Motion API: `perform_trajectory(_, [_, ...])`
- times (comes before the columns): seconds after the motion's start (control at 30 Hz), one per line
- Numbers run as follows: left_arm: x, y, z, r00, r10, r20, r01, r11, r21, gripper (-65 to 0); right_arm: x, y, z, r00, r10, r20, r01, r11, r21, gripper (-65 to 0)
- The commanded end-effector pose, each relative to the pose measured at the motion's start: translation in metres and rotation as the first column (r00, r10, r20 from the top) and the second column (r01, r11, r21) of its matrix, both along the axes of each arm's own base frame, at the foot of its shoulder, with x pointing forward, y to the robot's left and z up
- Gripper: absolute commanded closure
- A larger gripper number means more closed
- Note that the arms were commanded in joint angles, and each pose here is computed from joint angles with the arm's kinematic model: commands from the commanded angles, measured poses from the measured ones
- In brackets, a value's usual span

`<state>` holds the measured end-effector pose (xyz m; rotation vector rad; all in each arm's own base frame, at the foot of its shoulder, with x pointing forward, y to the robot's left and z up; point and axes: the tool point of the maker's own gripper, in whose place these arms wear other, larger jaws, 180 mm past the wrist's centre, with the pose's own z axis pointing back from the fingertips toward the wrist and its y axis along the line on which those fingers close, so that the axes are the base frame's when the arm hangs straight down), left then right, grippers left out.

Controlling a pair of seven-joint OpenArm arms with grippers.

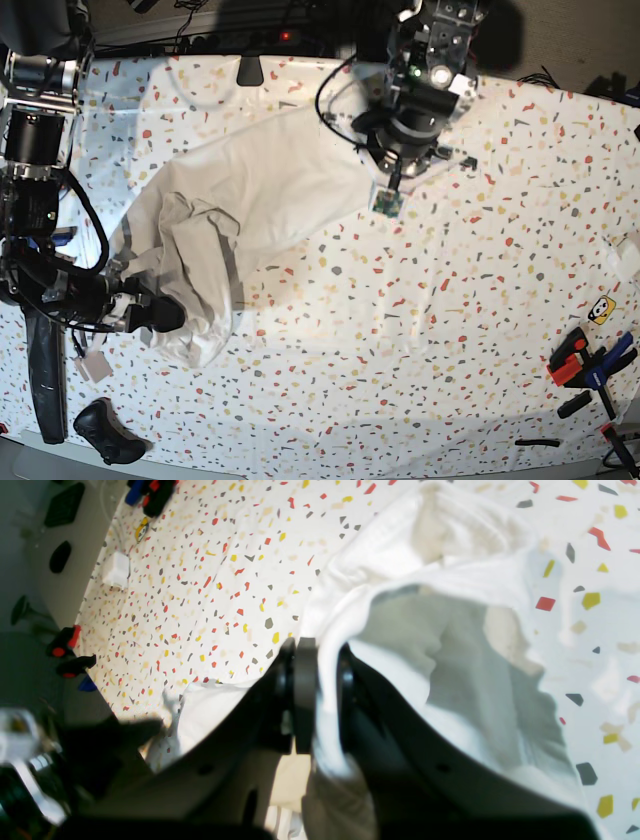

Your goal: Fold the T-shirt properly

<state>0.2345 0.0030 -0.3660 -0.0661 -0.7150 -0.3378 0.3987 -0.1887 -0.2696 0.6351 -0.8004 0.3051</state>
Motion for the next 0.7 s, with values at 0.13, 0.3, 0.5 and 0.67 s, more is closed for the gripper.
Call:
perform_trajectory(0.13, [-0.012, -0.001, -0.002, 0.999, -0.011, 0.036, 0.013, 0.999, -0.036, 0.0, 0.009, -0.003, 0.025, 0.997, -0.004, 0.073, 0.003, 1.000, 0.019, 0.0])
perform_trajectory(0.3, [-0.022, -0.021, -0.029, 0.998, -0.059, -0.009, 0.058, 0.992, -0.109, 0.0, 0.009, -0.001, 0.026, 0.997, -0.001, 0.074, -0.001, 1.000, 0.026, 0.0])
perform_trajectory(0.5, [-0.023, -0.029, -0.077, 0.991, -0.088, -0.100, 0.078, 0.992, -0.100, 0.0, 0.008, 0.006, 0.027, 0.997, 0.019, 0.074, -0.022, 0.999, 0.048, 0.0])
perform_trajectory(0.67, [-0.014, -0.034, -0.074, 0.989, -0.087, -0.116, 0.070, 0.987, -0.143, 0.0, -0.007, 0.045, 0.003, 0.988, 0.153, 0.000, -0.153, 0.988, 0.023, 0.0])
